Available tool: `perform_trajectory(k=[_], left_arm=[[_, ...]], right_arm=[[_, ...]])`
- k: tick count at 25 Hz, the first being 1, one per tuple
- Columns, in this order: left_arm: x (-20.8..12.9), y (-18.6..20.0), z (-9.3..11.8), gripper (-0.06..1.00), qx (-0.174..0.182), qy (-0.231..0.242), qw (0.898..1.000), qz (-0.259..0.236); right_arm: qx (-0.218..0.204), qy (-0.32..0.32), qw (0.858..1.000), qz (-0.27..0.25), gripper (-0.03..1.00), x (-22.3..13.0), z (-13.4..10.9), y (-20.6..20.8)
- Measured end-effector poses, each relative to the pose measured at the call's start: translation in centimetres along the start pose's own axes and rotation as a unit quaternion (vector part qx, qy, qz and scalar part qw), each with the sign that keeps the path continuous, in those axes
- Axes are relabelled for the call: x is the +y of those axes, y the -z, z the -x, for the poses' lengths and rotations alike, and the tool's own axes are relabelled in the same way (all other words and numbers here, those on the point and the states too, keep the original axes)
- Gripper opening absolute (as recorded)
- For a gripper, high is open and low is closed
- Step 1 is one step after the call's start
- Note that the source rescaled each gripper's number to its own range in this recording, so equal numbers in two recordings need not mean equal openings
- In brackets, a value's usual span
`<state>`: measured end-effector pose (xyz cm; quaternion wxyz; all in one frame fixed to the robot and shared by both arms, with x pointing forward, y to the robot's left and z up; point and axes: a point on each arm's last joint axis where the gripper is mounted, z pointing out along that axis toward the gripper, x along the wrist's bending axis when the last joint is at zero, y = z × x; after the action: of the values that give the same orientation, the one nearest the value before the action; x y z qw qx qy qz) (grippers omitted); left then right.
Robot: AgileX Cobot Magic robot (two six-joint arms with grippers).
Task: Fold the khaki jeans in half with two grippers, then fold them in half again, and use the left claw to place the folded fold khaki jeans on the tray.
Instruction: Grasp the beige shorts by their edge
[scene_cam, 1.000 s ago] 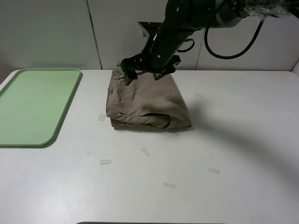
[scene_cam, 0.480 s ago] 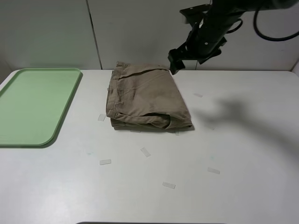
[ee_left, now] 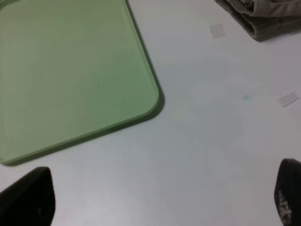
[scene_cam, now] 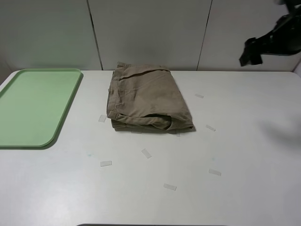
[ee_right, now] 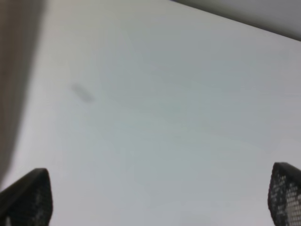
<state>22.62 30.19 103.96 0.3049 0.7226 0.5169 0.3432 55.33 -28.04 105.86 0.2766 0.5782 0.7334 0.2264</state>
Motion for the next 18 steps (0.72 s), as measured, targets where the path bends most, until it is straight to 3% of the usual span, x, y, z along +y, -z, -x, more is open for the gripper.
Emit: perform_trajectory(k=[7,12,18], left_arm=[[0.0,0.0,0.0,0.93,0.0,0.0,1.0,0.0],[0.0,0.0,0.0,0.93,0.0,0.0,1.0,0.0],[0.0,0.0,0.0,0.93,0.0,0.0,1.0,0.0]], right_arm=[[-0.077,-0.057,0.994,0.057,1.0,-4.3,4.0,8.2],[-0.092,-0.067,0.986,0.122,1.0,-6.4,3.0,13.7],[-0.091,-0.073,0.98,0.159,1.0,-9.1,1.4,18.1]])
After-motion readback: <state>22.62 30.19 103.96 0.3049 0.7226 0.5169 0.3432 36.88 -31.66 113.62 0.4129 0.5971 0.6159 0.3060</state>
